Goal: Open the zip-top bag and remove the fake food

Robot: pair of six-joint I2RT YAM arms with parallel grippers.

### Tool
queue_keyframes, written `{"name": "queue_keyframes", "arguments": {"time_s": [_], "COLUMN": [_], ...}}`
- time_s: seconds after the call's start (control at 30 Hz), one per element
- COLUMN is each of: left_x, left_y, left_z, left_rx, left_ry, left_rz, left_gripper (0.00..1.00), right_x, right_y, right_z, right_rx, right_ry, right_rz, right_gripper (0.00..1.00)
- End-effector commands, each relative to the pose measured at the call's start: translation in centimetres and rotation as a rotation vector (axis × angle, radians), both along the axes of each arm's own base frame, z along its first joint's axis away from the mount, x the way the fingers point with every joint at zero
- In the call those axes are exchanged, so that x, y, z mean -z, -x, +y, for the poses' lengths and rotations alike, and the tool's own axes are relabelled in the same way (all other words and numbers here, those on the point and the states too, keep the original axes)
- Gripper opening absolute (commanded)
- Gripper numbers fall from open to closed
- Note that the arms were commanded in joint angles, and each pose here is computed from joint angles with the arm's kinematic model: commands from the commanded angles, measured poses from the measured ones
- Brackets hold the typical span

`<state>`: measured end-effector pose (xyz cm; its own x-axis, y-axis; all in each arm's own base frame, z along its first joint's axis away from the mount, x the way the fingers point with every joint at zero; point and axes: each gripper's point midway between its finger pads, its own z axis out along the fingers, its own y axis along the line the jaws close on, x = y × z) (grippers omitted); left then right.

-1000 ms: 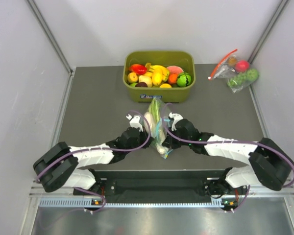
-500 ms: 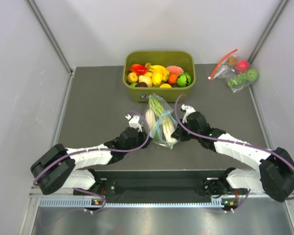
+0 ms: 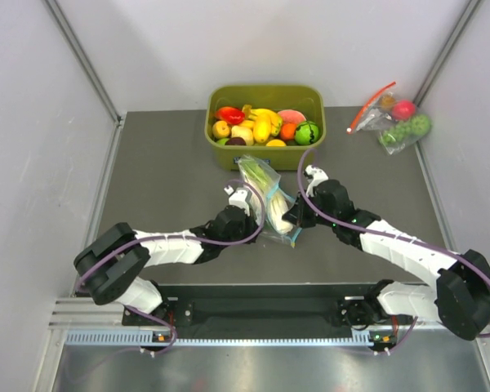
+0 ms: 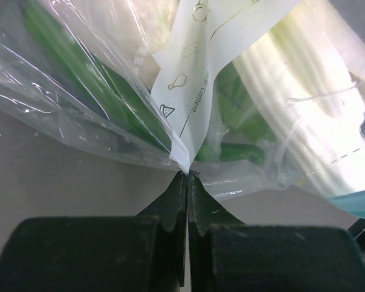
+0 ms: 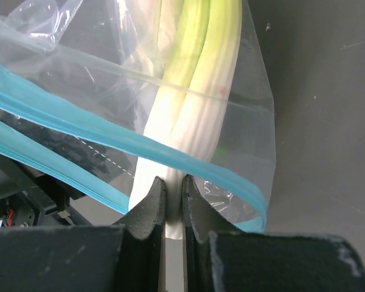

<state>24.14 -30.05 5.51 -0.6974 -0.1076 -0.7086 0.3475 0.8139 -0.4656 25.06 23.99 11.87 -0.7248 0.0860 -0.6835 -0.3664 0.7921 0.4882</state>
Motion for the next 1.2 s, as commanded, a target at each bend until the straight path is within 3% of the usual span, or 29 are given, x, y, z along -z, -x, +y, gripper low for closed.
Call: {"name": "queue_keyframes", "arguments": {"time_s": [0.0,0.53,0.97,1.17], "left_x": [-0.7,-6.0,-6.4,-6.4], "left_y": [-0.4,-6.3,-11.0,-12.9], "left_z": [-0.8,-1.5,1.0,2.4], "left_rx": [0.004,-0.122,-0.200,-0.248], "left_ry": [0.013,0.133,0.195,0.206], "left_rz": [-0.018,-0.098,-0.074,-0.073], "left_gripper": [0.00,0.00,0.00,0.00], "right_x": [-5.1,-4.1,-7.2,-10.0], "right_y": [-2.6,4.4,9.7,10.0], "right_z": [1.5,-0.9,-2.2,-3.6], "right_rx": [0.014,-0.207,-0.425,-0.392], "right_ry": [-0.111,0.025,0.049,0.080], "right_rz": [-0.124,0.004,0.015,-0.045], "right_gripper": [0.00,0.00,0.00,0.00]}}
